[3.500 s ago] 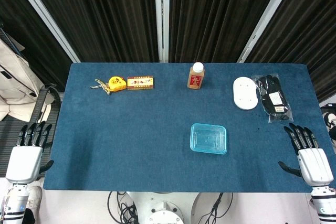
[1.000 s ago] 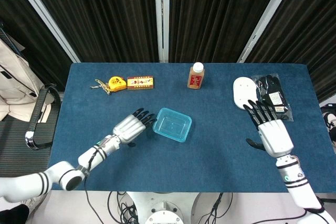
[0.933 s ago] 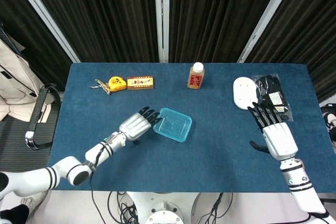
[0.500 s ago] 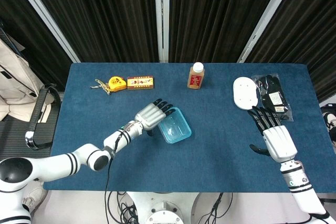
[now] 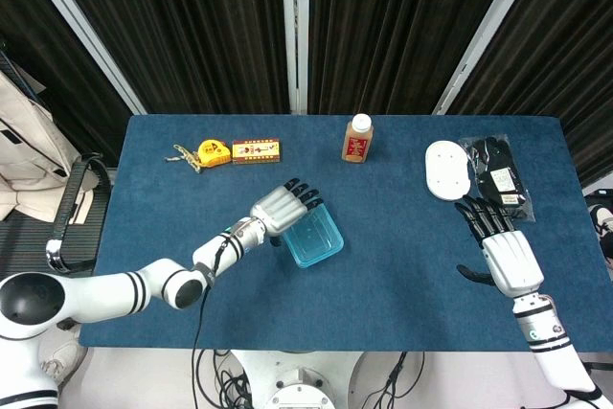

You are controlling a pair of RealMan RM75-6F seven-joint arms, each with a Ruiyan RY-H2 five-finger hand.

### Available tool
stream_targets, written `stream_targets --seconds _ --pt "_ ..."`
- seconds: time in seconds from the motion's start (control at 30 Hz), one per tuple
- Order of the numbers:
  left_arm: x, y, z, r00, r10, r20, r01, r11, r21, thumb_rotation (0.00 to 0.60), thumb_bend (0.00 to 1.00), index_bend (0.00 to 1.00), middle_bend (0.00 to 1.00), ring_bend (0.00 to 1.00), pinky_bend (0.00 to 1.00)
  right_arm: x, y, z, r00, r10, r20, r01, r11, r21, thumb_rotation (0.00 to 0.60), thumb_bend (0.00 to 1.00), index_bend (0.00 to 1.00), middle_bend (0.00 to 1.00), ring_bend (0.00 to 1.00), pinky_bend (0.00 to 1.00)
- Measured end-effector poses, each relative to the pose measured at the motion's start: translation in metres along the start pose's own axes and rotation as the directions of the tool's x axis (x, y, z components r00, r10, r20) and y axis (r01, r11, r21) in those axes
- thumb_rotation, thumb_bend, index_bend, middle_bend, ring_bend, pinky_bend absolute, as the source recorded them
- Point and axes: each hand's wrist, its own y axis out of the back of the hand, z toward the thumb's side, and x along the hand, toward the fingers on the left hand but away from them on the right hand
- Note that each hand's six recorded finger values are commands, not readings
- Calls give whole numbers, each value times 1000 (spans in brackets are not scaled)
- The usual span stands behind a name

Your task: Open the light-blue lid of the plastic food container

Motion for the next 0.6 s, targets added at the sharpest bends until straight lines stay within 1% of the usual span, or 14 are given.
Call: stream_targets --seconds 0.37,0.6 --pt "25 9 19 996 -67 52 61 993 98 600 0 0 0 0 0 9 -5 -9 999 6 38 -6 1000 -15 600 11 0 33 0 0" --pt "35 7 23 992 -112 60 105 989 103 600 0 0 0 0 0 11 -9 -11 999 11 43 -10 1000 -19 600 11 0 33 0 0"
